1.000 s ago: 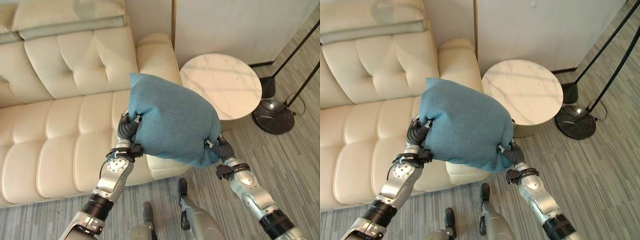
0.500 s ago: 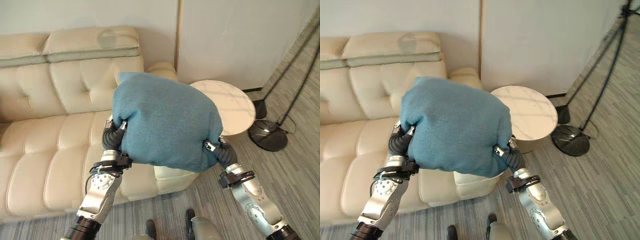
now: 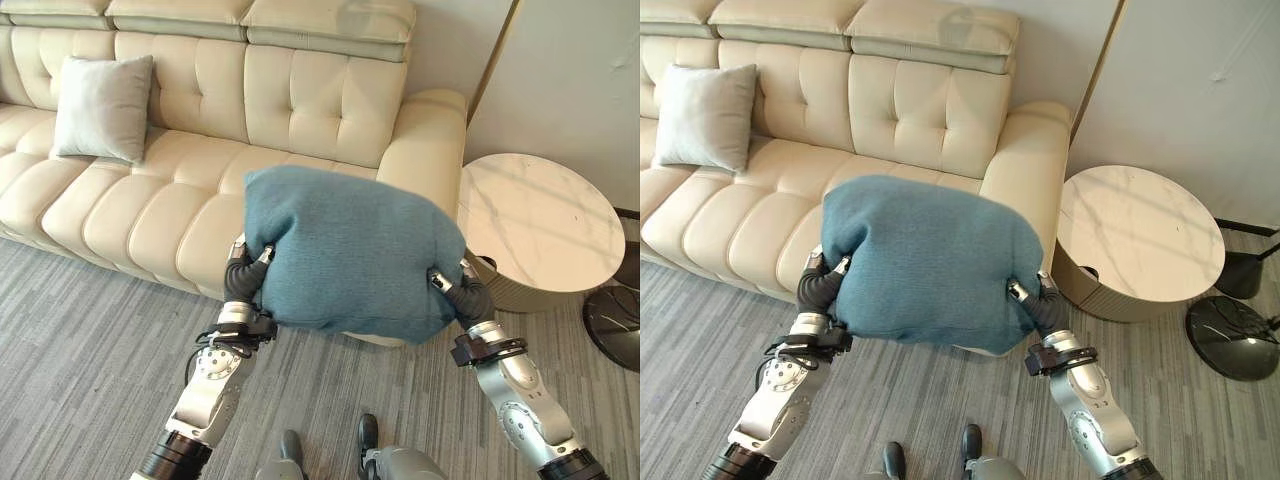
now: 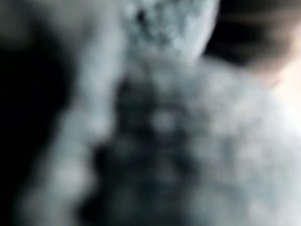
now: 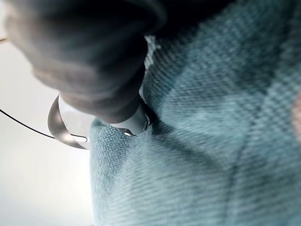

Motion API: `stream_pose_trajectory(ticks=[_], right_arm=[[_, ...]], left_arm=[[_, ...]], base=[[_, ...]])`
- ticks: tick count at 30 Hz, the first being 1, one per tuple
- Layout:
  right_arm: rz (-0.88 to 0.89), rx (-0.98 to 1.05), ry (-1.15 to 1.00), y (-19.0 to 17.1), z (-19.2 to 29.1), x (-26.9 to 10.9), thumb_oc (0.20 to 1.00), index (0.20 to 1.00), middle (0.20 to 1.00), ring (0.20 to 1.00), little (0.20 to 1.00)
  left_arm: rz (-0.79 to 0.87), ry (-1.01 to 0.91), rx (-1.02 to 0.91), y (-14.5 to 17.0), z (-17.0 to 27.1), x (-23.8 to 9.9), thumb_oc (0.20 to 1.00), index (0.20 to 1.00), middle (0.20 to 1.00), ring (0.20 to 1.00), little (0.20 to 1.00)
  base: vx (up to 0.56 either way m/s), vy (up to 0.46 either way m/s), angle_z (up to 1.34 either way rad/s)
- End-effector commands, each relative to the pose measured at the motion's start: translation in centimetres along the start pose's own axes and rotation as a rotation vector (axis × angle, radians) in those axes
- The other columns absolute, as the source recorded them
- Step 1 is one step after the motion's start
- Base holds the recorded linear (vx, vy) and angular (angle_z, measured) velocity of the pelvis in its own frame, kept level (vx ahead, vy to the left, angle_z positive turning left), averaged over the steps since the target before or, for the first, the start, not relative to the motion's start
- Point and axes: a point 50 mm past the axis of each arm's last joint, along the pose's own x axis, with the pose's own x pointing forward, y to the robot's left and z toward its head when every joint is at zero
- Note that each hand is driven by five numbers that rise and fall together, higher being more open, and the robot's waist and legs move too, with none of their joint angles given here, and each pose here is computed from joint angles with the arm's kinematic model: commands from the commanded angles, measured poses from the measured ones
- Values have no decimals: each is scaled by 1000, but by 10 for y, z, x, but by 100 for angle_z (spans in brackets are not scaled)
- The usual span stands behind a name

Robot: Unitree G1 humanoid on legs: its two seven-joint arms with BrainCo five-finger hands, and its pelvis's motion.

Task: Pick up all the scattered cushions and arrange them neatly on the sofa.

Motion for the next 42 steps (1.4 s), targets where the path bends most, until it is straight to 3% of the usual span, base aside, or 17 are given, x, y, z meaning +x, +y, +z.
stream_pose_trajectory(ticks=[1,10,14,21,32,42], right_arm=[[367,164,-371,79,58,17,200,200,200,200,200],[429,214,-362,92,55,22,200,200,200,200,200],[387,203,-337,79,51,15,200,200,200,200,200],[288,102,-331,51,54,5,200,200,200,200,200],[249,3,-286,50,42,16,200,200,200,200,200],[202,-125,-197,44,23,30,200,200,200,200,200]], left_arm=[[-325,-168,-23,-49,29,5,200,200,200,200,200],[-277,-163,51,-32,28,4,200,200,200,200,200],[-283,-141,28,-34,22,-2,200,200,200,200,200],[-305,-101,-13,-41,13,-2,200,200,200,200,200],[-243,-64,48,-23,7,-9,200,200,200,200,200],[-190,-33,107,-16,-3,1,200,200,200,200,200]], base=[[70,109,10],[233,190,-12],[525,-9,20],[341,4,29],[177,144,-101],[85,24,2]])
